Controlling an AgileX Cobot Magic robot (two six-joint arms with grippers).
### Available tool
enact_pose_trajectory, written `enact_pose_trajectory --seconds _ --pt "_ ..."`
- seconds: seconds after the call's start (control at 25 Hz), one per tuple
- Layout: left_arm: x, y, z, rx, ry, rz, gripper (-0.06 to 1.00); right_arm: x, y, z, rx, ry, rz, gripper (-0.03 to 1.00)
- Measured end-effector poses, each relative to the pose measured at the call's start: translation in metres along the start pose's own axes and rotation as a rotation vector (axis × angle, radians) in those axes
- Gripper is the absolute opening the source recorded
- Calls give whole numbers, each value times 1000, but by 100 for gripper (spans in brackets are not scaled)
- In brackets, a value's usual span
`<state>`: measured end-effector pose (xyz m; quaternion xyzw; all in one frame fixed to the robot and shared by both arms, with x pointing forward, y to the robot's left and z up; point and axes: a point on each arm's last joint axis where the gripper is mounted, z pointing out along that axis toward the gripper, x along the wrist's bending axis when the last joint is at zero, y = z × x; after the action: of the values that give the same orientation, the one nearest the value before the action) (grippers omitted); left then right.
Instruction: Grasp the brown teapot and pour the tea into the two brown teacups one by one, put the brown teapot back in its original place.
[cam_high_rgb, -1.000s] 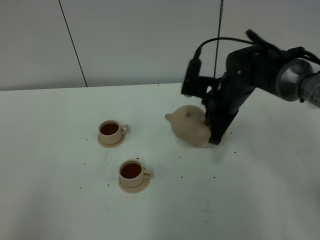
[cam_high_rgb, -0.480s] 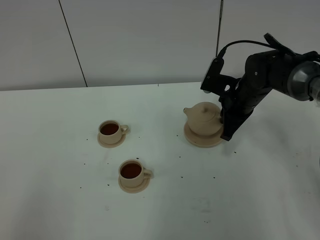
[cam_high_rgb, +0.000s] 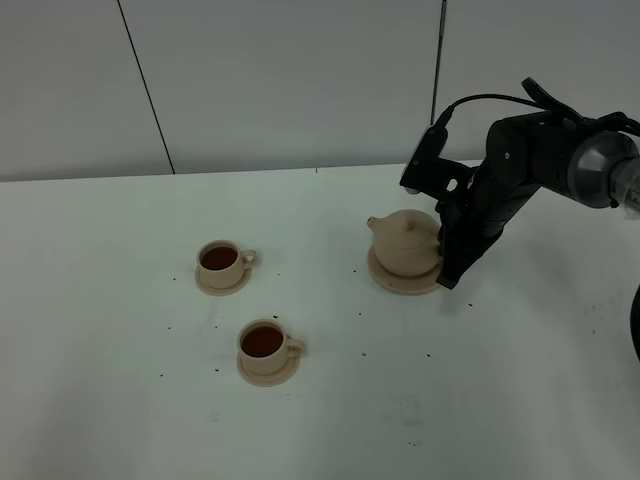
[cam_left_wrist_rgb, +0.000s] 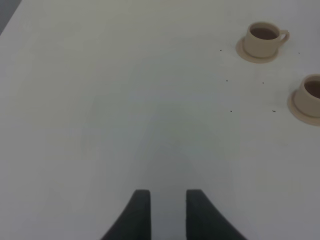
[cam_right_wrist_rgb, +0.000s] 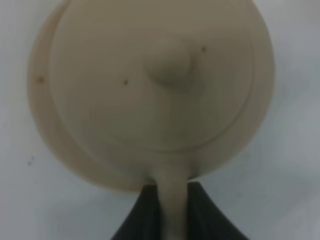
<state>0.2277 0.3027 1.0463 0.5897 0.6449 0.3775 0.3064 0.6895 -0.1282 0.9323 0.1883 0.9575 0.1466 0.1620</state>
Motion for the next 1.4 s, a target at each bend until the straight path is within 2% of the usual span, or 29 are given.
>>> enact_pose_trajectory --seconds 0.36,0.52,0.64,0.88,1.0,1.16,1.4 --pt "0 0 0 0 0 0 24 1 0 1 4 7 38 9" --pt "0 0 0 0 0 0 24 1 -1 1 9 12 69 13" --pt "0 0 0 0 0 0 24 2 -1 1 11 15 96 24" --pt "0 0 0 0 0 -1 24 1 1 -6 7 12 129 56" --pt "0 0 0 0 0 -1 24 0 3 -22 10 11 165 65" --pt "0 0 0 0 0 -1 24 0 2 -57 64 7 309 66" --pt "0 0 0 0 0 -1 24 1 -15 -112 240 -46 649 54"
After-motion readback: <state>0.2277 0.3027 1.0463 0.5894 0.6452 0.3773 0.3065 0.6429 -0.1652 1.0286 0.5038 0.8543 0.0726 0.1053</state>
